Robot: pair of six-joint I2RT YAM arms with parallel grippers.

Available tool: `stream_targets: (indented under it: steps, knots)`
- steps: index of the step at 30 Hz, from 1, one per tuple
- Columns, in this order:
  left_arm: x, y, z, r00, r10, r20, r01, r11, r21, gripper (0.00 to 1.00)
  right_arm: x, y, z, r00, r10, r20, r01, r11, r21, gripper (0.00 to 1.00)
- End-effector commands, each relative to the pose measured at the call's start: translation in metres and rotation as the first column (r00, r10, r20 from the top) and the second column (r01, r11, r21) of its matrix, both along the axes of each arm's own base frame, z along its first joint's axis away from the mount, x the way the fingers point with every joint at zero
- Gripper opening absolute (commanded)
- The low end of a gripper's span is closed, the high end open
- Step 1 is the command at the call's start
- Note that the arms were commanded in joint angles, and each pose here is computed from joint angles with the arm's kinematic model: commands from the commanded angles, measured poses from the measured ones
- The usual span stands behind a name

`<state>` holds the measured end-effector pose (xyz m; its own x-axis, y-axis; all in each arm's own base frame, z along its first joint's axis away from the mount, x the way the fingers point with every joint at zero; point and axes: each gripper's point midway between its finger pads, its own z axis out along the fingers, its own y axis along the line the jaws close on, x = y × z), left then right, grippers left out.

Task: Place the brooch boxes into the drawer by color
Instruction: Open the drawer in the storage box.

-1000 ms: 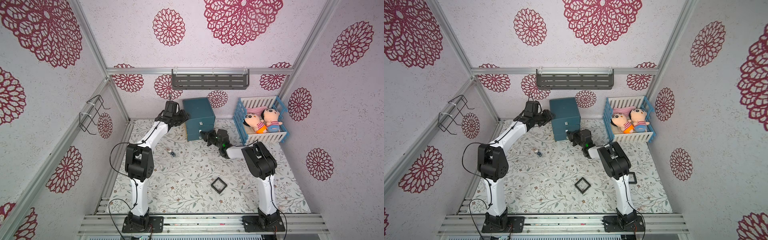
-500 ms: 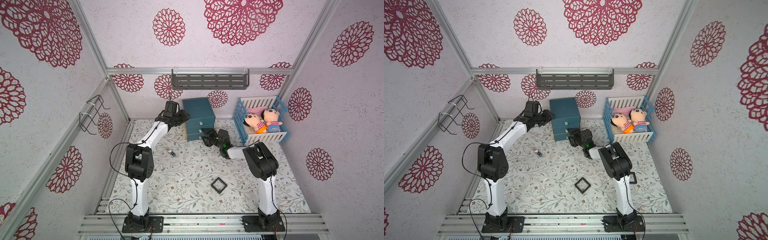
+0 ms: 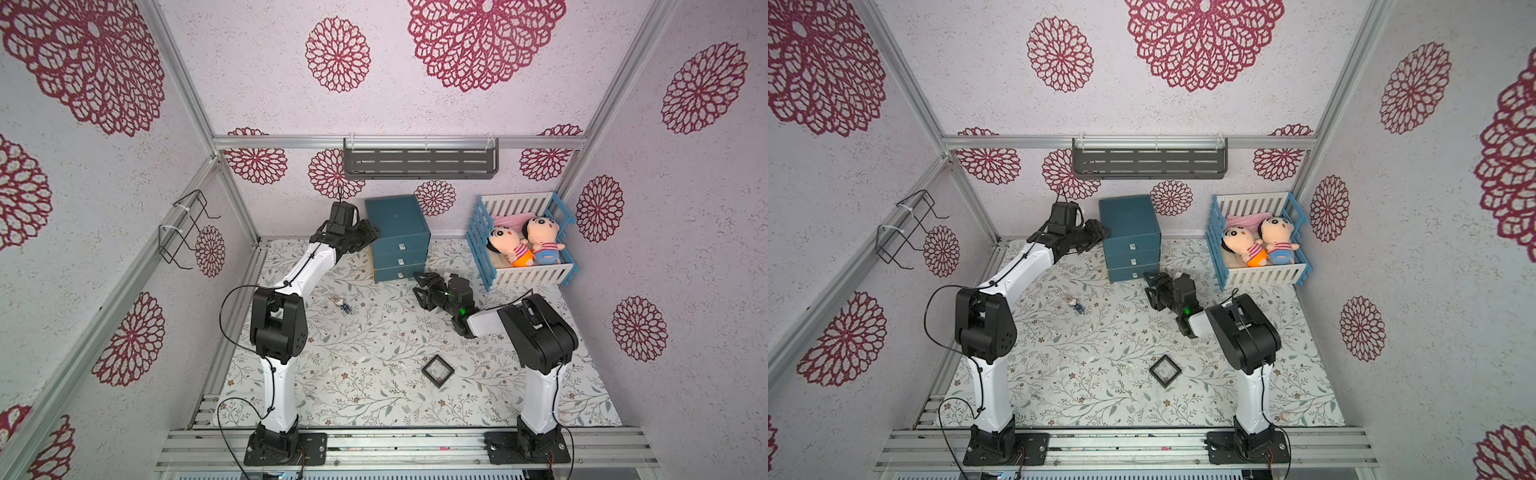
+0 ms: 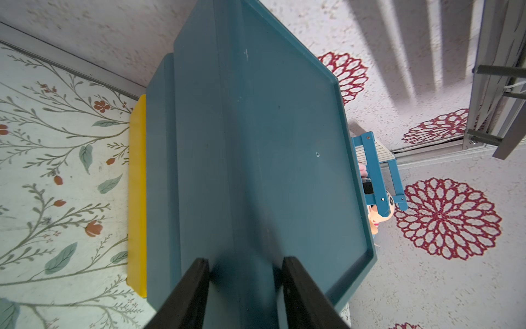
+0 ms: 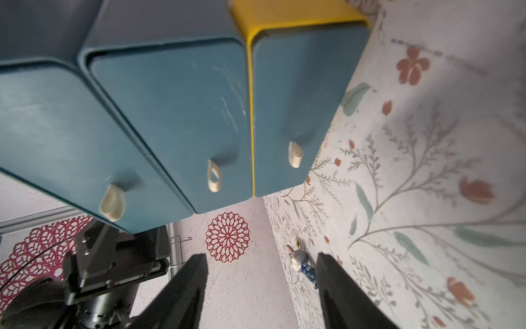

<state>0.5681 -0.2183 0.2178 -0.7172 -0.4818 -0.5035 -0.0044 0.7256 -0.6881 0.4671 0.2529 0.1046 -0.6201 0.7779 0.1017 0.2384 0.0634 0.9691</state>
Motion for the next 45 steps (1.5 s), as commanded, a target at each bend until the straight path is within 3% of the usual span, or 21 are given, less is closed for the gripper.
stream_targets:
  steps: [1, 9, 23, 28, 33, 45]
  knots:
    - [-0.012, -0.004, -0.011, 0.999, -0.016, -0.046, 0.017, 1.0, 0.023, 0.48, 0.021, 0.008, 0.013, 0.996, 0.003, 0.086, -0.005, 1.0, 0.028, 0.62]
    - [-0.012, -0.003, -0.013, 0.999, -0.013, -0.05, 0.014, 1.0, 0.026, 0.48, 0.054, 0.028, -0.013, 0.997, 0.032, 0.067, -0.033, 0.999, 0.015, 0.52]
    - [-0.01, 0.0, -0.014, 0.999, -0.01, -0.052, 0.012, 1.0, 0.027, 0.48, 0.072, 0.044, -0.034, 0.998, 0.046, 0.045, -0.047, 0.999, 0.013, 0.36]
    - [-0.011, 0.0, -0.014, 0.999, -0.012, -0.052, 0.014, 1.0, 0.027, 0.48, 0.074, 0.045, -0.037, 0.998, 0.041, 0.04, -0.042, 0.999, 0.018, 0.23]
    - [-0.011, 0.0, -0.014, 0.998, -0.013, -0.053, 0.015, 0.999, 0.029, 0.47, 0.074, 0.044, -0.033, 0.998, 0.033, 0.045, -0.035, 0.999, 0.032, 0.01]
    - [-0.009, 0.001, -0.015, 0.999, -0.009, -0.054, 0.011, 1.0, 0.029, 0.47, 0.06, 0.043, -0.015, 0.998, 0.017, 0.064, -0.021, 0.998, 0.051, 0.0]
